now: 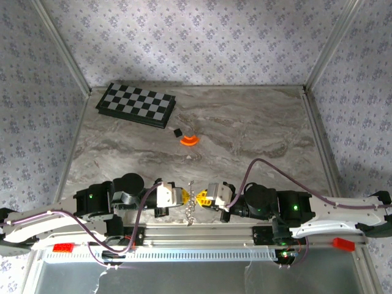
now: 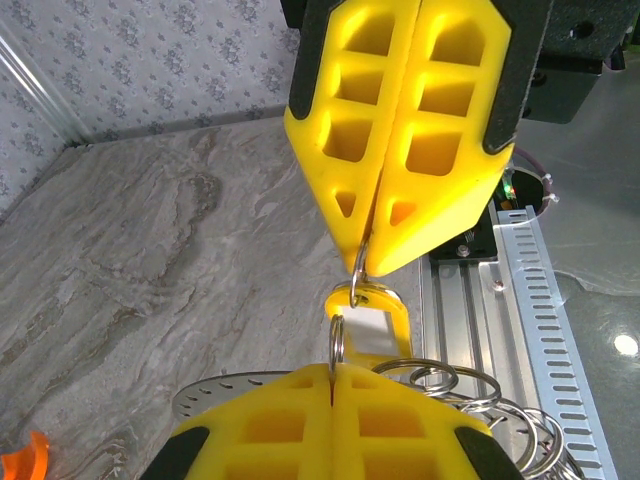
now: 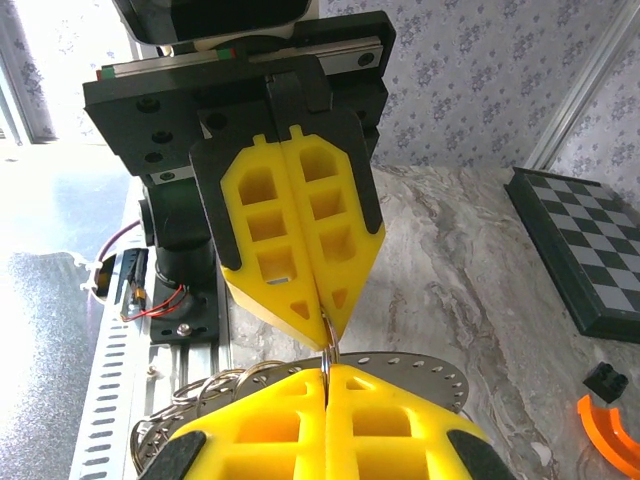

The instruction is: Put the keys on the keyring

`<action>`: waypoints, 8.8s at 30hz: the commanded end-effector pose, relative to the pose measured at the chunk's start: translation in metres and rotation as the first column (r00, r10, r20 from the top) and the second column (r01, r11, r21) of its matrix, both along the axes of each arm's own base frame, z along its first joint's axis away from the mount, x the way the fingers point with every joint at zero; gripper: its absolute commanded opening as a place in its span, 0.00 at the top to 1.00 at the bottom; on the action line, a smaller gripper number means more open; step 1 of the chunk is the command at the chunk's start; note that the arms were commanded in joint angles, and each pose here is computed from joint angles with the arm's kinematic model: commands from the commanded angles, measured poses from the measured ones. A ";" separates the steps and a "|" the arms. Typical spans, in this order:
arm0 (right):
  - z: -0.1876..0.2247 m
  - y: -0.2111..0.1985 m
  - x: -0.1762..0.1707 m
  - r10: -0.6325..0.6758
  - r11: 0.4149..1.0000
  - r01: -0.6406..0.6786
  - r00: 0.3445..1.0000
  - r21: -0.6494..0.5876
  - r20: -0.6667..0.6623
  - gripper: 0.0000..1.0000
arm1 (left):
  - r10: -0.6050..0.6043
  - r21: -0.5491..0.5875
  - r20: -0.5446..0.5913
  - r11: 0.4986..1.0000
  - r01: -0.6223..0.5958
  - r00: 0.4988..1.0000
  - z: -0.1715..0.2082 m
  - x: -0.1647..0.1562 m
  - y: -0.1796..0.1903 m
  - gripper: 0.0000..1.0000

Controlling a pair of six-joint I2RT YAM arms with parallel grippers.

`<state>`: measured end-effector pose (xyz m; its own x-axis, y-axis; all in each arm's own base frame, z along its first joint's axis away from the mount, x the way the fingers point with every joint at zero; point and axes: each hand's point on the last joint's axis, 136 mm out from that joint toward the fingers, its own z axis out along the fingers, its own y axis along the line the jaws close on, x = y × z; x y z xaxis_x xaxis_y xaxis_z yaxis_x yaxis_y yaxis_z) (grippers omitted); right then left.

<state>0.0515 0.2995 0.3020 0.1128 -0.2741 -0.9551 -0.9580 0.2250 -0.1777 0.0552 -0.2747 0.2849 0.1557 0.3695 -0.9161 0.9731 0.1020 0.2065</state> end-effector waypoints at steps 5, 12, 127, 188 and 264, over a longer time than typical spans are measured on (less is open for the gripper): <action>0.002 0.001 0.001 0.002 1.000 -0.002 1.000 0.017 -0.013 1.00 | -0.019 -0.068 0.005 0.997 0.019 1.000 0.024 -0.005 0.000 1.00; 0.006 0.000 0.005 -0.009 0.999 0.010 1.000 0.031 -0.011 1.00 | -0.020 -0.070 0.006 0.997 0.020 1.000 0.024 -0.005 0.000 1.00; -0.021 0.010 0.008 0.045 0.999 -0.046 0.998 -0.020 -0.044 1.00 | -0.046 -0.080 0.005 0.996 0.047 0.999 0.027 -0.010 0.001 1.00; 0.002 0.006 -0.007 0.121 0.989 -0.116 0.991 0.094 -0.051 1.00 | -0.064 -0.111 -0.020 0.992 0.062 0.998 0.033 -0.015 0.005 1.00; -0.003 0.018 -0.006 0.132 0.985 -0.124 0.990 0.120 -0.059 1.00 | -0.057 -0.115 -0.013 0.992 0.055 0.998 0.031 -0.014 0.005 1.00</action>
<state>0.0464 0.3141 0.2912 0.0685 -0.1698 -0.9831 -0.9881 0.1242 -0.0903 0.0450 -0.2640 0.2813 0.1351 0.3766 -0.9165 0.9829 0.0657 0.1719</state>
